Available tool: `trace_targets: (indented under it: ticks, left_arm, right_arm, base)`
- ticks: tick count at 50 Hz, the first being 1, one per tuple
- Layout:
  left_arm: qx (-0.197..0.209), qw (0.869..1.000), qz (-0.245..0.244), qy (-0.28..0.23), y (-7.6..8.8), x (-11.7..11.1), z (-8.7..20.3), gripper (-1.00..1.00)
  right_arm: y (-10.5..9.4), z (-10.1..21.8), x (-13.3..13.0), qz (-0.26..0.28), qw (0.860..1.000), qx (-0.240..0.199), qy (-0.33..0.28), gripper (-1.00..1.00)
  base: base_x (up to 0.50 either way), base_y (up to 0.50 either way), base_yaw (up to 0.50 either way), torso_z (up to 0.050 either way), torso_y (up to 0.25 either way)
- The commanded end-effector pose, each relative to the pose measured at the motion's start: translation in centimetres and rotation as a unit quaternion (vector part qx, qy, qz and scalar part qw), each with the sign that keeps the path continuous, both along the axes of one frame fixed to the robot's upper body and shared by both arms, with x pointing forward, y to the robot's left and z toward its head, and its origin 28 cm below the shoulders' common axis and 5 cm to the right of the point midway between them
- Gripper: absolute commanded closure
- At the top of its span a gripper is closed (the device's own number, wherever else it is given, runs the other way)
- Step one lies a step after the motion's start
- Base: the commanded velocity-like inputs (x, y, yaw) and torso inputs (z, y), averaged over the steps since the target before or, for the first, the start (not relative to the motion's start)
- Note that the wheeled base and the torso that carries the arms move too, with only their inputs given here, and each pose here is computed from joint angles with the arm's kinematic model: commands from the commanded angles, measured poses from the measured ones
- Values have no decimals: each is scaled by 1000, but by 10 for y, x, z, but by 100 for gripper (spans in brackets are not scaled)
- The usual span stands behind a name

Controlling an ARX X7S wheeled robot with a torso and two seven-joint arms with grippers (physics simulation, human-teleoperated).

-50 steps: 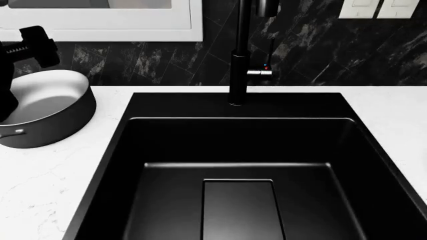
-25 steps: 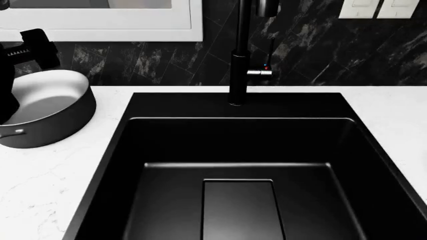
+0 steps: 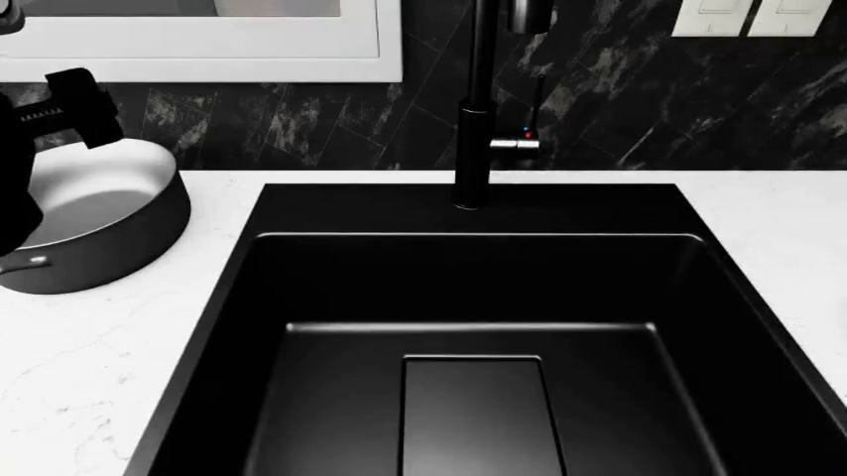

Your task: Pick the mango from the counter and place it in the sink. Then turn on the sink faucet.

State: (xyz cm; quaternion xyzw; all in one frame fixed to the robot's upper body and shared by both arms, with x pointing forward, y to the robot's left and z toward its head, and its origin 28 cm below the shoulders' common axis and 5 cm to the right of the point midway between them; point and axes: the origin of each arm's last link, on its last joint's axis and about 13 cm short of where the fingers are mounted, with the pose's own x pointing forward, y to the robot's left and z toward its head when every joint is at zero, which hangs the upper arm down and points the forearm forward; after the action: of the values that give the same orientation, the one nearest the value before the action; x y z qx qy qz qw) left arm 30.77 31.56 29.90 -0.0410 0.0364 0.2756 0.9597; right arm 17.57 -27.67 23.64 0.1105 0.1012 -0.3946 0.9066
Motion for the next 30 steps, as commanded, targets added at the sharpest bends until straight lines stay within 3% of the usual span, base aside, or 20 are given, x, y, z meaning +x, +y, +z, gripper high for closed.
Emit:
trace_targets:
  ticks: [1, 6, 30]
  left_arm:
    - [0, 1000, -1, 1, 0, 0, 0, -100]
    - [-1, 1000, 2, 2, 2, 1, -2, -100]
    - [-1, 1000, 2, 4, 1, 1, -3, -100]
  right_arm:
    - [-7, 7, 17, -20, 1000, -1, -2, -100]
    - [-18, 20, 23, -47, 999, 4, -10, -100]
    - [-26, 19, 29, -73, 997, 21, 9, -100]
  base:
    - [0, 0, 0, 0, 0]
    - [0, 0, 0, 0, 0]
    - [0, 0, 0, 0, 0]
